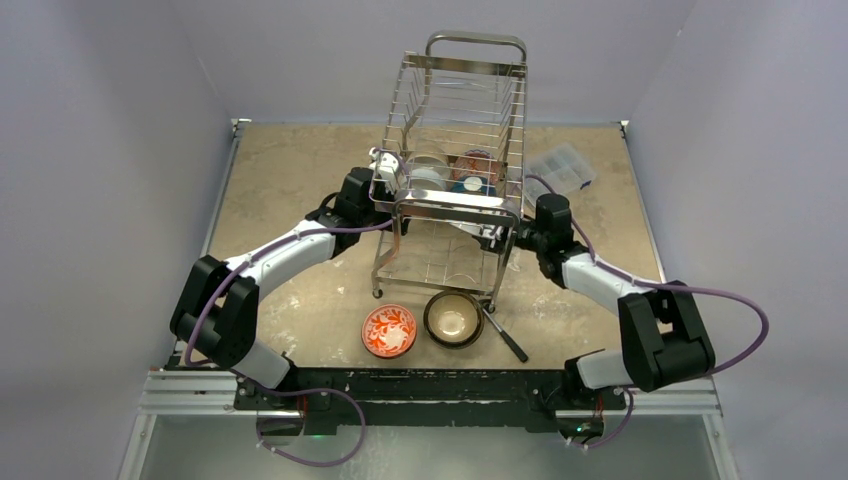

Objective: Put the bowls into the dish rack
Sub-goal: Adjust the dish rack at the center of the board.

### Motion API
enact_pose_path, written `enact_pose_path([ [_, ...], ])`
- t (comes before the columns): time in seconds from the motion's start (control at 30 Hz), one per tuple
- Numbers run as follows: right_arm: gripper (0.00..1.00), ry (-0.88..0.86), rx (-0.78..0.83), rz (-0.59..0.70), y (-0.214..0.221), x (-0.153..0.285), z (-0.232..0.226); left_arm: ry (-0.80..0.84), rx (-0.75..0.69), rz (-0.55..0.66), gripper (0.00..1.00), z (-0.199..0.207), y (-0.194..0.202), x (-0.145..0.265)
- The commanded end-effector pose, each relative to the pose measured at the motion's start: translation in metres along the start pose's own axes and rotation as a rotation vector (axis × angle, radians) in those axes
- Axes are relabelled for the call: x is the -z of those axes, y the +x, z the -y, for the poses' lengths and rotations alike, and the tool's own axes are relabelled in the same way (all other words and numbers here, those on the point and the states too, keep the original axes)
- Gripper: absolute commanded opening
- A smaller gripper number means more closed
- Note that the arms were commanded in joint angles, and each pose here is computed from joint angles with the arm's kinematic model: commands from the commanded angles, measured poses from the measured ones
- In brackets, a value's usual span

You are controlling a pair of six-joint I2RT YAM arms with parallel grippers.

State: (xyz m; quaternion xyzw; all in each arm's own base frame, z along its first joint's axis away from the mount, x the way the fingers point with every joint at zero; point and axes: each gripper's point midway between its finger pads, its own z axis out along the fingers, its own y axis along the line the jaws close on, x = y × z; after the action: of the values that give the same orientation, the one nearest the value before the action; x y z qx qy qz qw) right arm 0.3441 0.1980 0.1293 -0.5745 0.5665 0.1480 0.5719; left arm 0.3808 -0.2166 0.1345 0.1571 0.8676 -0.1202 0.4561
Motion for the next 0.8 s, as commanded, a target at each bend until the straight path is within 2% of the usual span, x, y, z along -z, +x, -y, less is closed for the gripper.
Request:
enact_pose_path([
  [0.0, 0.00, 0.000, 0.075, 0.049, -0.021, -0.006, 0.019, 0.045, 0.015, 0.166, 0.96, 0.013, -0.053, 0.016],
  [0.6, 0.00, -0.074, 0.023, -0.042, 0.006, -0.016, 0.009, 0.044, 0.016, 0.173, 0.95, 0.013, -0.055, 0.019],
  [0.77, 0.09, -0.078, -0.057, -0.076, 0.008, -0.020, 0.016, 0.042, 0.014, 0.174, 0.95, 0.013, -0.055, 0.019],
])
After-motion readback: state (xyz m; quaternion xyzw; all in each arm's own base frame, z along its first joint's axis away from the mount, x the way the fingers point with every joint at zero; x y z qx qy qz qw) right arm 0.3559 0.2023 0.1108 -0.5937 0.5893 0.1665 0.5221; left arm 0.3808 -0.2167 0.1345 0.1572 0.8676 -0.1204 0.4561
